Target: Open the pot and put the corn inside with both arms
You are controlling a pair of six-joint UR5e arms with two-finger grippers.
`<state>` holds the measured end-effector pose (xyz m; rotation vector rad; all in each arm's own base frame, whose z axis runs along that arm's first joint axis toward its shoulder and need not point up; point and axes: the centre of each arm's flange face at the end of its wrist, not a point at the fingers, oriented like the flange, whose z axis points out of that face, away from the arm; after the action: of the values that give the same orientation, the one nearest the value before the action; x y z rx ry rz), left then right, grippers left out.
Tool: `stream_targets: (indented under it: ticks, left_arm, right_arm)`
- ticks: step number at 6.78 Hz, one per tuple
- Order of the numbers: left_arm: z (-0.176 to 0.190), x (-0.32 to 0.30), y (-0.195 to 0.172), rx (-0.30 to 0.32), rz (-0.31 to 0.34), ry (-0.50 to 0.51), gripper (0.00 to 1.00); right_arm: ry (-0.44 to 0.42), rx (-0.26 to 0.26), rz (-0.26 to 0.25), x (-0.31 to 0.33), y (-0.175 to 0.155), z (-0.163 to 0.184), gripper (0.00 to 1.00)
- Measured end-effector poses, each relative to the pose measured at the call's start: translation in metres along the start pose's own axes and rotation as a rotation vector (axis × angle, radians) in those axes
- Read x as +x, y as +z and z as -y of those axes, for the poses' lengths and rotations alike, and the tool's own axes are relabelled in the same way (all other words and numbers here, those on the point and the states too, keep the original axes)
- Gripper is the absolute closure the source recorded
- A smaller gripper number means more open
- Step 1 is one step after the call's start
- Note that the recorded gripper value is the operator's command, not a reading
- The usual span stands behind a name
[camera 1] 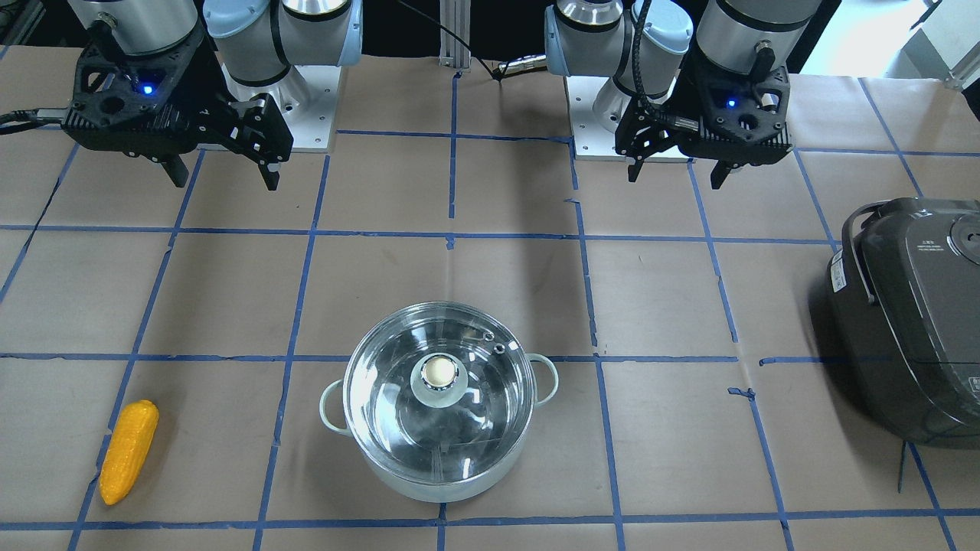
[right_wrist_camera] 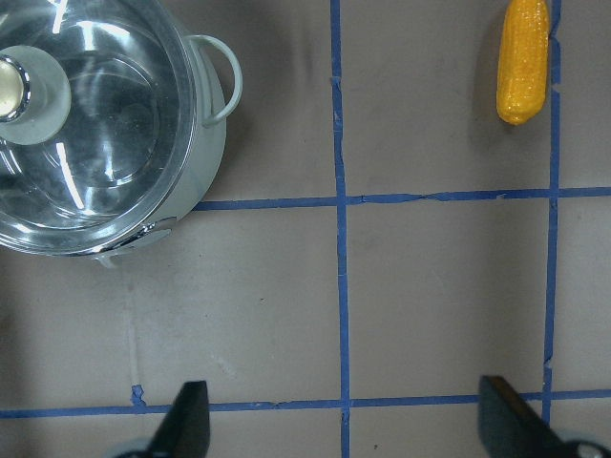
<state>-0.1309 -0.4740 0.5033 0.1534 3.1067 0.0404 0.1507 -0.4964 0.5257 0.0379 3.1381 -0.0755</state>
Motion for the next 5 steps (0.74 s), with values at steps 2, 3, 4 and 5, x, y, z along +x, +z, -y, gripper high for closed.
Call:
stream_targets:
  ticks: [2,3,4,5]
  left_arm:
    - [0.0004,-0.001,-0.0007,0.002,-0.001,-0.003,0.0]
    - [0.0013,-0.0017,0.0001,0.002,-0.002,-0.005,0.0]
    - [0.0023,-0.002,0.0011,0.003,-0.002,-0.006,0.0]
    - [0.0035,-0.0023,0.0015,0.005,-0.002,-0.007,0.0]
  right_arm:
    - [0.0,0.0,0.0,-0.0002,0.0002,0.0001,0.0]
    - [0.003,-0.006,0.0,0.0009,0.0014,0.0008,0.0]
    - [0.009,-0.016,-0.002,0.0039,0.0037,0.0022,0.0]
    - [0.017,-0.027,-0.005,0.008,0.0073,0.0057,0.0]
